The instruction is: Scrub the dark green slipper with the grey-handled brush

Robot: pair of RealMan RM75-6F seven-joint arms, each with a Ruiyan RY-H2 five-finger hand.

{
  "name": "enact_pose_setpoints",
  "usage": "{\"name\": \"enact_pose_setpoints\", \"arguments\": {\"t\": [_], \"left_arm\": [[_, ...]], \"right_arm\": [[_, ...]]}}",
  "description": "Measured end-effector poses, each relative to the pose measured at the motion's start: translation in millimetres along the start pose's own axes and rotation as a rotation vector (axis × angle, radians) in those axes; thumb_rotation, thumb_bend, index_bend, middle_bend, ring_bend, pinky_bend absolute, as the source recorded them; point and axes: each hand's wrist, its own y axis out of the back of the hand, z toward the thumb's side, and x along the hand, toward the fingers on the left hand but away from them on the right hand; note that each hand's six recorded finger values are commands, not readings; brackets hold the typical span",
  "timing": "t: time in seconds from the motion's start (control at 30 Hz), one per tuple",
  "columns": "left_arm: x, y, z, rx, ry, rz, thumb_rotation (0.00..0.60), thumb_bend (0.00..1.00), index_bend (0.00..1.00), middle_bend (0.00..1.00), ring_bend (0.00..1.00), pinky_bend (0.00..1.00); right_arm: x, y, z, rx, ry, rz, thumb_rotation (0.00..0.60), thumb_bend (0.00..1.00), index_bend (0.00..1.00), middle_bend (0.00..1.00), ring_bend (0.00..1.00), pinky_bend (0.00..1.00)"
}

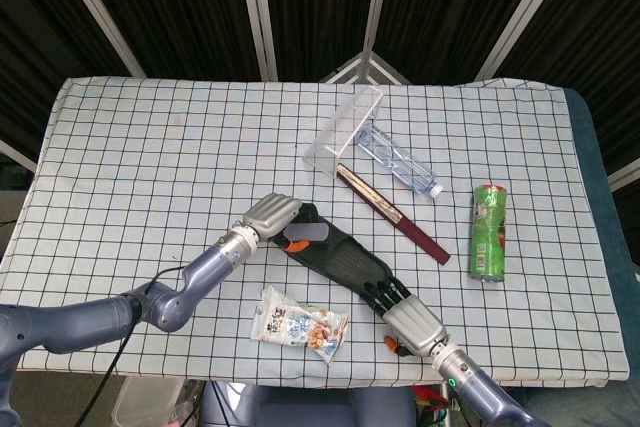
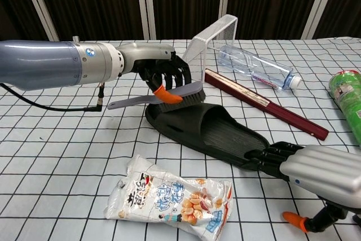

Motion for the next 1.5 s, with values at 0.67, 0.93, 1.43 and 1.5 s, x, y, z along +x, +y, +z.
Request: {"name": "enact_pose_setpoints", "arguments": {"t": [0.67, 0.93, 1.43, 1.5], "left_arm": [[-11.5, 1.3, -17.9, 0.1, 0.053, -0.072, 0.6, 0.7, 0.59, 0.62, 0.45, 0.5], [-25.1, 7.8, -32.5, 0.179, 0.135, -0.126, 0.6, 0.71, 0.58, 0.62, 0.45, 0.49], [-4.1, 5.2, 9.7, 0.129, 0.024, -0.02, 0.6, 0.71, 0.57, 0.61, 0.44, 0.48], [-1.8, 6.1, 15.1, 0.106, 0.001, 0.0, 0.6, 0.71, 0.57, 0.61, 0.44, 0.48]], "right_arm": [[-3.3, 0.0, 6.3, 0.0, 0.009, -0.003, 0.523, 0.5, 0.0, 0.0, 0.0, 0.0], [-2.7, -3.4, 7.2, -0.005, 0.004, 0.005, 0.523, 0.5, 0.0, 0.0, 0.0, 0.0], [-1.5, -6.2, 9.5, -0.02, 0.005, 0.02, 0.523, 0.5, 0.0, 0.0, 0.0, 0.0], [-0.4, -6.9, 9.2, -0.024, 0.002, 0.026, 0.523, 0.5, 0.0, 0.0, 0.0, 0.0]]}}
